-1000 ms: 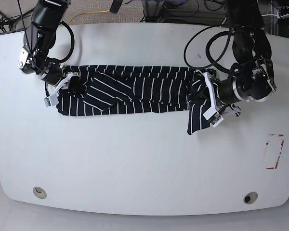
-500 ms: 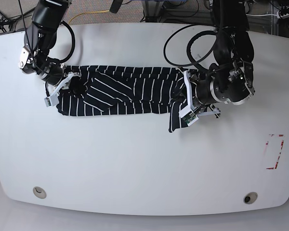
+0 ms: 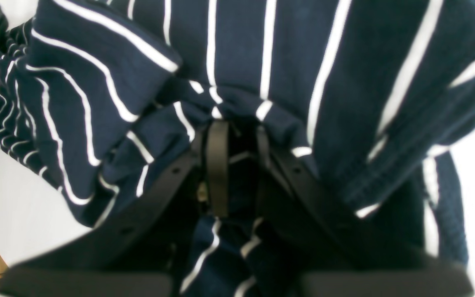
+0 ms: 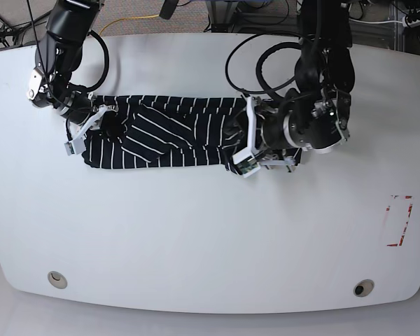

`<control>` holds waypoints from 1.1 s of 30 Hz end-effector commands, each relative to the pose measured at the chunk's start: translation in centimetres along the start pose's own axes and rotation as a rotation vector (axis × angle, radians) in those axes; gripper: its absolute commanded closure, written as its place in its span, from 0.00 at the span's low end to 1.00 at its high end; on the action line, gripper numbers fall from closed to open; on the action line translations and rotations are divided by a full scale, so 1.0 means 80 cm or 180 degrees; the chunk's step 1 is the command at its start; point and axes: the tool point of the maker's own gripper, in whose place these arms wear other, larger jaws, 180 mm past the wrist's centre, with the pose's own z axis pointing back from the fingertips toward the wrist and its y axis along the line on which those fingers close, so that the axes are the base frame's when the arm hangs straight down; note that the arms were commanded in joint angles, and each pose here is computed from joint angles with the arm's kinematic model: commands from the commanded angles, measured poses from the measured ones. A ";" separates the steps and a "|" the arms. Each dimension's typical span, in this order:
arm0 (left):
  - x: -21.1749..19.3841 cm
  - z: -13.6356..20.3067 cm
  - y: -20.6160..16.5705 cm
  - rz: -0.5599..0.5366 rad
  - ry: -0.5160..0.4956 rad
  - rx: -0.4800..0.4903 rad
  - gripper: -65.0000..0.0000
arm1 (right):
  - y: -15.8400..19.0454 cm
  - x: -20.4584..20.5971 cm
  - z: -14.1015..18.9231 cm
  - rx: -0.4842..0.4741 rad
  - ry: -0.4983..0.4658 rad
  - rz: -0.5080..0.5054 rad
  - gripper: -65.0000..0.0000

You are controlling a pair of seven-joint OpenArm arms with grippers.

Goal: Fold the T-shirt properly
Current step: 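Grasp the strip's end with the left gripper and fold it toward the right gripper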

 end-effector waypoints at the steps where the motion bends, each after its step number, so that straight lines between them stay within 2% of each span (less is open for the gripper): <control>1: 0.049 -0.005 -0.024 -0.0165 -0.0329 -0.0155 0.50 | -0.017 -0.040 0.003 -0.0225 0.0498 0.0032 0.86; 5: 0.082 0.007 -0.002 0.0029 -0.0562 -0.0005 0.45 | -0.017 -0.038 0.003 -0.0224 0.0489 0.0036 0.86; 10: 0.077 0.026 0.035 0.0285 -0.0651 0.0232 0.46 | -0.017 -0.038 0.003 -0.0224 0.0489 0.0036 0.86; 13: 0.052 0.038 0.060 0.0366 -0.0536 0.0414 0.46 | -0.016 -0.036 0.003 -0.0223 0.0477 0.0046 0.86; 15: 0.028 0.045 0.072 0.0360 -0.0402 0.0511 0.46 | -0.010 -0.018 0.007 -0.0202 0.0349 0.0132 0.86; 22: -0.052 0.058 0.078 0.0360 -0.0008 0.0591 0.46 | 0.034 0.036 0.027 0.0055 0.0031 0.0393 0.83; 25: -0.078 0.067 0.081 0.0334 0.0072 0.0633 0.46 | 0.056 0.058 0.039 0.0137 -0.0088 0.0576 0.68; 27: -0.106 0.083 0.089 0.0409 0.0168 0.0735 0.46 | 0.089 0.071 0.041 0.0297 -0.0197 0.0699 0.47; 30: -0.128 0.106 0.107 0.0567 0.0212 0.0932 0.46 | 0.124 0.092 0.051 0.0446 -0.0375 0.0920 0.21; 31: -0.133 0.114 0.113 0.0617 0.0213 0.1008 0.46 | 0.138 0.098 0.054 0.0514 -0.0438 0.1009 0.16; 33: -0.138 0.125 0.124 0.0685 0.0194 0.1118 0.46 | 0.159 0.101 0.054 0.0636 -0.0456 0.1129 0.14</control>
